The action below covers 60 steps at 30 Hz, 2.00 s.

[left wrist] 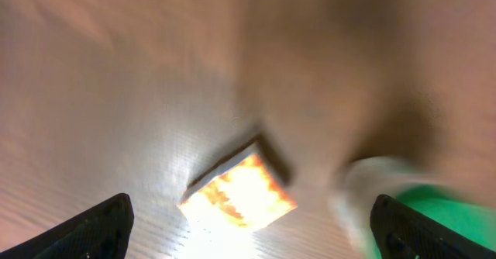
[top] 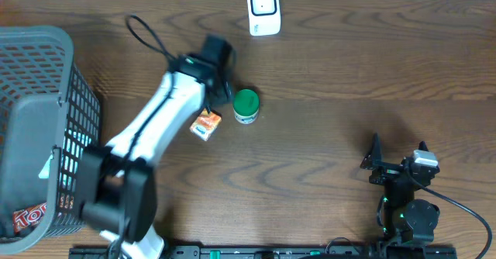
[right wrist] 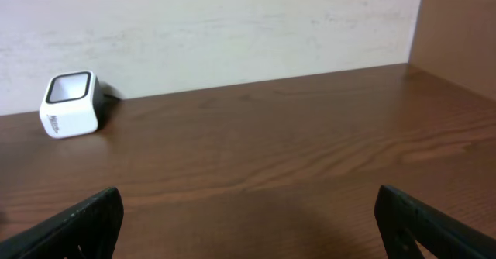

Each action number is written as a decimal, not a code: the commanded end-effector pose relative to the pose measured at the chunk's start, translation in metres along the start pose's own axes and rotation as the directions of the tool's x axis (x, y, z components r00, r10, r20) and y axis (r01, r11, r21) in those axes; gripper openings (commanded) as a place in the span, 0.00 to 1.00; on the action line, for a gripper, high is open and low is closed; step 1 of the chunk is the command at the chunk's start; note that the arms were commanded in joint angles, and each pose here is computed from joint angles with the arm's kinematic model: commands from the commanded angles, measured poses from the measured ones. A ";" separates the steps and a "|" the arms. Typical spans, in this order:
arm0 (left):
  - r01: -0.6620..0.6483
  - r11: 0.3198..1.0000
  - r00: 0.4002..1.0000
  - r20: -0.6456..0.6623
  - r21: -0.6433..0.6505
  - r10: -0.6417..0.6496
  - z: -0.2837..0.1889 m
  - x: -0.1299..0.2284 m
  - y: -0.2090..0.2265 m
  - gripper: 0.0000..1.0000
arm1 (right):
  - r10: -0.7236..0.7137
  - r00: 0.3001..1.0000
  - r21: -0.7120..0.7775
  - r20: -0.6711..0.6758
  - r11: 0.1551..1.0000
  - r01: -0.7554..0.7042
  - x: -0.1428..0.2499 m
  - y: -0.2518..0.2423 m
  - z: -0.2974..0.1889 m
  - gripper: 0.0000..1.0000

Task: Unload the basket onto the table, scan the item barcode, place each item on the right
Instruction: 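Place the orange tissue pack left of the jar, release, then reach into the basket and grasp the mint-green wipes pack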

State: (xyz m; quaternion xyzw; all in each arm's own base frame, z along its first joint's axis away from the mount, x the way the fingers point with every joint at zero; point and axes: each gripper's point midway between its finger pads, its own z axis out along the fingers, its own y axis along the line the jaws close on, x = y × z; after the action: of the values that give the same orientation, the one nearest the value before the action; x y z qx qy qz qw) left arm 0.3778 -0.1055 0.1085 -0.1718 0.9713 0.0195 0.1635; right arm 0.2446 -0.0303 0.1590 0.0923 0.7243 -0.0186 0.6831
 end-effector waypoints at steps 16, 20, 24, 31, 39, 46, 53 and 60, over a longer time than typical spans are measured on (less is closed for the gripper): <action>0.770 0.638 0.593 0.398 -0.025 -0.700 -0.221 -0.031 0.301 0.98 | 0.013 1.000 0.006 0.002 1.000 -0.013 0.000 -0.002 0.000 0.99; 0.822 0.569 0.543 0.339 -0.027 -0.769 -0.194 -0.017 0.328 0.98 | 0.013 1.000 0.006 0.002 1.000 -0.013 0.000 -0.002 0.000 0.99; 0.850 0.526 0.510 0.293 -0.027 -0.809 -0.161 -0.002 0.349 0.98 | 0.013 1.000 0.006 0.002 1.000 -0.013 0.000 -0.002 0.000 0.99; 0.839 0.532 0.517 0.137 0.116 -0.845 -0.091 0.017 0.351 0.98 | 0.013 1.000 0.006 0.002 1.000 -0.013 0.000 -0.002 0.000 0.99; 0.870 0.480 0.472 0.094 0.111 -0.877 -0.054 0.051 0.370 0.98 | 0.013 1.000 0.006 0.002 1.000 -0.013 0.000 -0.002 0.000 0.99; 0.861 0.501 0.500 0.039 0.081 -0.865 -0.024 0.052 0.377 0.98 | 0.013 1.000 0.006 0.002 1.000 -0.013 0.000 -0.002 0.000 0.99; 0.882 0.470 0.470 -0.084 0.023 -0.879 0.023 0.065 0.381 0.98 | 0.013 1.000 0.006 0.002 1.000 -0.013 0.000 -0.002 0.000 0.99; 0.891 0.453 0.441 -0.181 -0.024 -0.879 0.057 0.080 0.380 0.98 | 0.013 1.000 0.006 0.002 1.000 -0.013 0.000 -0.002 0.000 0.99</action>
State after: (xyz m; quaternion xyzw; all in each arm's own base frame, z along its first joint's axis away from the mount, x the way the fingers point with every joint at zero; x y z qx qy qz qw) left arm 0.1969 0.2354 0.0346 -0.6509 0.7456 -0.1075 0.0938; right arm 0.2446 -0.0304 0.1590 0.0926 0.7242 -0.0186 0.6831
